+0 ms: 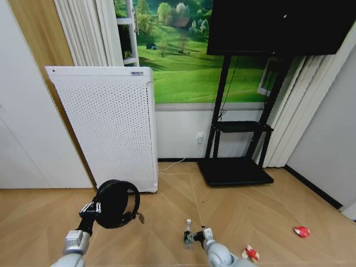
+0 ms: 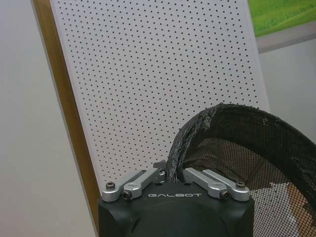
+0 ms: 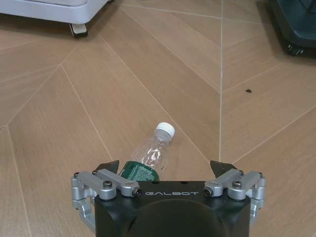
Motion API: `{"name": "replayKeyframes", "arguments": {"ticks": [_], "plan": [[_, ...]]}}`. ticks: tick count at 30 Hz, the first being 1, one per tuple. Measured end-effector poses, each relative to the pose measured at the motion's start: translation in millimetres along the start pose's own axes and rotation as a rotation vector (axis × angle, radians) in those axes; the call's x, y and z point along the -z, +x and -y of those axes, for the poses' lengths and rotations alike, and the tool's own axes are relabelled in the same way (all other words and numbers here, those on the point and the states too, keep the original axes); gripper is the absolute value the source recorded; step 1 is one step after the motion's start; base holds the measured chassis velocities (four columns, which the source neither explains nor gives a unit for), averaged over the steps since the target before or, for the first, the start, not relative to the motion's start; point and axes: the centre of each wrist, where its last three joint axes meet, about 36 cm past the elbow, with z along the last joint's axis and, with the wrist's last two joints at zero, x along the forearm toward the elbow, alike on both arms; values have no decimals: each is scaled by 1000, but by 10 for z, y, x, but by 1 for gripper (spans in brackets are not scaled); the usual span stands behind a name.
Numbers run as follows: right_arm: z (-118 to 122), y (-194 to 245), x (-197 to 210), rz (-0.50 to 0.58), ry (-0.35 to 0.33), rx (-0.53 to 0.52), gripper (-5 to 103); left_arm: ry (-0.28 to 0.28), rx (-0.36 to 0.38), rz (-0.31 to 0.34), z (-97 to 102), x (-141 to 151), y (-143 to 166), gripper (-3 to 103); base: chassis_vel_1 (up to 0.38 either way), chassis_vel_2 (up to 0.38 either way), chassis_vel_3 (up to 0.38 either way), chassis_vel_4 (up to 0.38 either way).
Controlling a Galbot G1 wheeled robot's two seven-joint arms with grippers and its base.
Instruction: Pick up the trash bin and place the garbage on the floor into it.
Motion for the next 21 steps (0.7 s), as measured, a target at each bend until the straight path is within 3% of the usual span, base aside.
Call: {"name": "replayKeyframes", "arguments": {"ticks": [12,21], "plan": [[-525,-108,0,-58,-18,36,100,-1,-16,-11,86,-78,-33,5,0,0,0,0],[-589,-222,14,-44,4,21,100,-8,-25,-13,102,-119,-39,5,0,0,0,0]]}}
